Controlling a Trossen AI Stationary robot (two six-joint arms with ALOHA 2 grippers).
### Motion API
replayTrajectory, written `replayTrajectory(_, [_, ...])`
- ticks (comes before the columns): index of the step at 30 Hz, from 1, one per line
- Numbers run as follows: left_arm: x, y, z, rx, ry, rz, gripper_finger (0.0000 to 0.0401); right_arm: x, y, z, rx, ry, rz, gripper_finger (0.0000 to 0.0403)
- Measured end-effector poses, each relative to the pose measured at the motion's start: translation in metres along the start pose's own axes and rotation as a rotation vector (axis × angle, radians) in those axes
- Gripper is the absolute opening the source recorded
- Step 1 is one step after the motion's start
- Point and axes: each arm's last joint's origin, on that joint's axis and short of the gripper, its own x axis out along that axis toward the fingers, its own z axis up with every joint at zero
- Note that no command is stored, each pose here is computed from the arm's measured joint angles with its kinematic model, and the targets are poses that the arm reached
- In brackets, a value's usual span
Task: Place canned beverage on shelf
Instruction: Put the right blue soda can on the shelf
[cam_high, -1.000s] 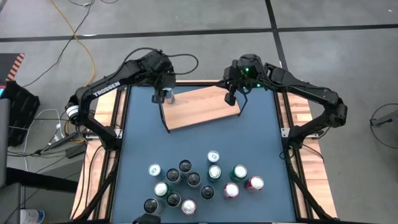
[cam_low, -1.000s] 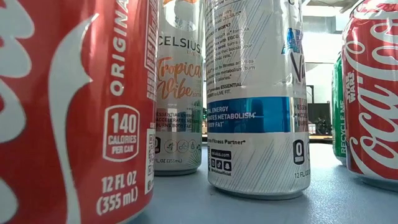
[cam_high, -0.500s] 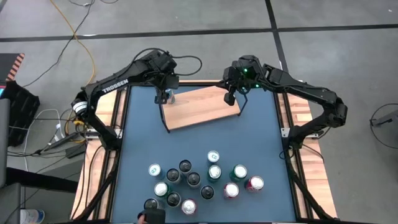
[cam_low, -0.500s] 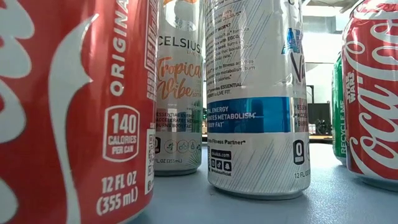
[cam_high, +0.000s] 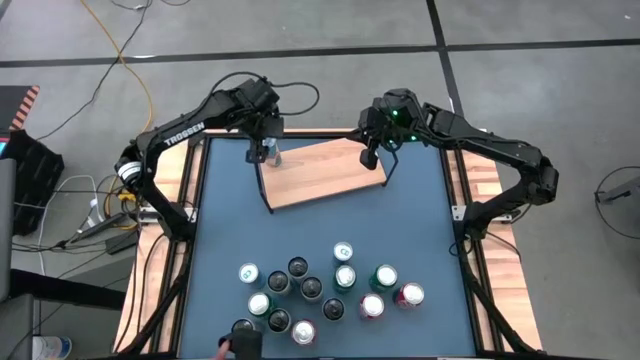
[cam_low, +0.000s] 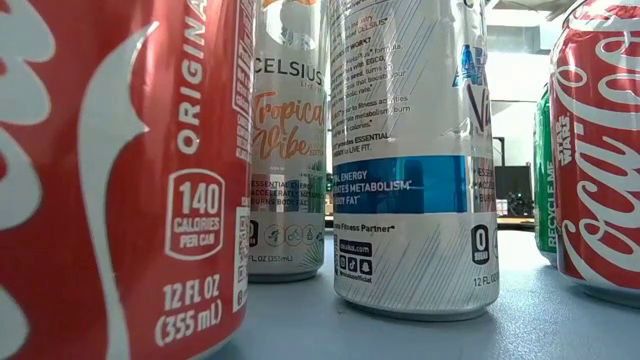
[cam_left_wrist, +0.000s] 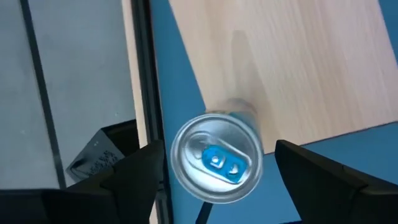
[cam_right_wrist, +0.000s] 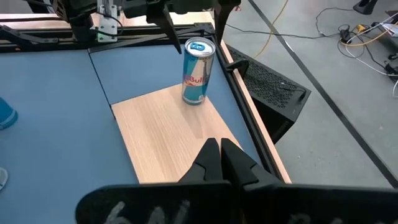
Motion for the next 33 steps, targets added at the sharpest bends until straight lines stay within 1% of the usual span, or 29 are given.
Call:
replayTrajectory(4, [0.010,0.000,0.001,0.017,0.022,-0.030,0.0295,0.000,-0.001,0.001,0.002,-0.007,-0.005,0.0000])
replayTrajectory(8, [0.019,-0.002,0.004,0.049,0.051,-0.033,0.0295,0.000,-0.001,0.000,0.002,-0.007,-0.005,0.0000])
replayTrajectory(14, [0.018,-0.003,0.004,0.091,0.062,-0.035,0.0293,0.000,-0.001,0.000,0.004,-0.004,-0.004,0.0000])
replayTrajectory(16, [0.018,-0.003,0.003,0.108,0.065,-0.039,0.0286,0.000,-0.001,0.000,0.004,-0.004,-0.003,0.0000])
replayTrajectory(22, [0.018,-0.004,0.004,0.164,0.056,-0.046,0.0245,0.000,-0.001,0.000,0.004,-0.004,-0.004,0.0000])
replayTrajectory(24, [0.018,-0.003,0.004,0.191,0.054,-0.046,0.0238,0.000,-0.001,0.000,0.004,-0.004,-0.004,0.0000])
replayTrajectory(28, [0.018,-0.003,0.004,0.228,0.052,-0.047,0.0241,0.000,-0.001,0.000,0.004,-0.004,-0.004,0.0000])
replayTrajectory(33, [0.018,-0.004,0.004,0.236,0.052,-0.048,0.0250,0.000,-0.001,0.000,0.003,-0.004,-0.004,0.0000])
